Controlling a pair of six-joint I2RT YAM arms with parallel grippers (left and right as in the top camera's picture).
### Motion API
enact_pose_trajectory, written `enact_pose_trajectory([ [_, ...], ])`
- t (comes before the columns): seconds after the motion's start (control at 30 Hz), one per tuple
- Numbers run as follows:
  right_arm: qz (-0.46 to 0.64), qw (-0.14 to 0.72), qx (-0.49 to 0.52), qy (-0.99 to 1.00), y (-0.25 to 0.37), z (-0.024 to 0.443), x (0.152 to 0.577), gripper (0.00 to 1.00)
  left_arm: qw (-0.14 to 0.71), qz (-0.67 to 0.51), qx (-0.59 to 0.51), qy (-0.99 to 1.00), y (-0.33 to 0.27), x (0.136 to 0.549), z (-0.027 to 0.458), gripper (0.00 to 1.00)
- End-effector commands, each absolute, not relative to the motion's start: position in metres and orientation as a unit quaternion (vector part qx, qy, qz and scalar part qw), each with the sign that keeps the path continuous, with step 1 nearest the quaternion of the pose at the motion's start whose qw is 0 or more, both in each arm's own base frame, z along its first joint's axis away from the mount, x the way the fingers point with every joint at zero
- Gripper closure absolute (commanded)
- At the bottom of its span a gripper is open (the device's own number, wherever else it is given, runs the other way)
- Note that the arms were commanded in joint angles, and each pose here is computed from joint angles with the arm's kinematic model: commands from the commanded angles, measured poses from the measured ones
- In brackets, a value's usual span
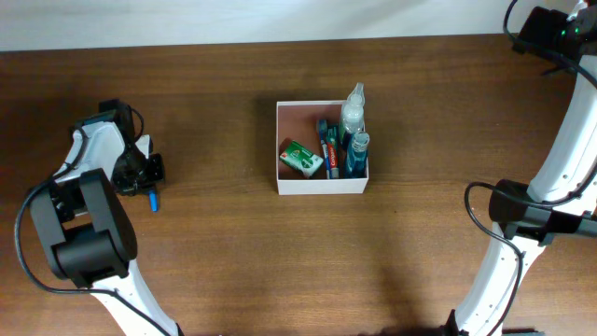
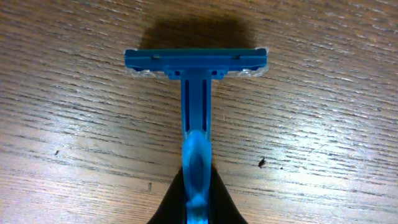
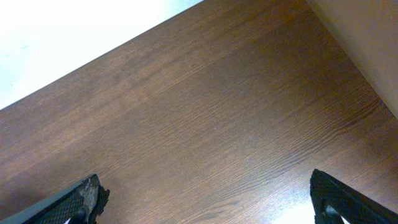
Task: Pack container
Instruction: 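Lift the blue razor and carry it right over the box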
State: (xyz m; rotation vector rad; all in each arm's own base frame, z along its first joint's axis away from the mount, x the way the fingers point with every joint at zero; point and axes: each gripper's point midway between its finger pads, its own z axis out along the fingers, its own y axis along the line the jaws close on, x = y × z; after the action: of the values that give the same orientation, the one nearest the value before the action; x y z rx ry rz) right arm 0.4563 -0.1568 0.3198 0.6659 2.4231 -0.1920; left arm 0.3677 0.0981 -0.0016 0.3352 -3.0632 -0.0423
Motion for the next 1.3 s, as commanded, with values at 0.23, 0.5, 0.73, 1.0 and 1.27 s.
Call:
enact_pose_trajectory([
  [0.23, -0.077, 0.3, 0.252, 0.917, -0.157, 0.317, 0.456, 0.02, 0.021, -0.016, 0.101, -0.995, 0.097, 0.378, 0.026, 0.99],
  [0.5, -0.077, 0.3, 0.252, 0.917, -0.157, 0.317, 0.456, 0.02, -0.056, 0.074, 0.041, -0.995, 0.026, 0.433, 0.115, 0.99],
  [0.73, -0.077, 0.3, 0.252, 0.917, -0.157, 0.317, 0.456, 0.02, -0.141, 0.088, -0.083, -0.983, -0.077, 0.457, 0.195, 0.99],
  [1.0, -0.077, 0.3, 0.252, 0.917, -0.157, 0.317, 0.456, 0.02, -0.141, 0.103, -0.181, -0.968, -0.168, 0.438, 0.197, 0.99],
  [1.27, -0.077, 0.3, 0.252, 0.917, -0.157, 0.317, 0.456, 0.02, -0.144, 0.11, -0.223, -0.958, -0.217, 0.427, 0.191, 0.99],
])
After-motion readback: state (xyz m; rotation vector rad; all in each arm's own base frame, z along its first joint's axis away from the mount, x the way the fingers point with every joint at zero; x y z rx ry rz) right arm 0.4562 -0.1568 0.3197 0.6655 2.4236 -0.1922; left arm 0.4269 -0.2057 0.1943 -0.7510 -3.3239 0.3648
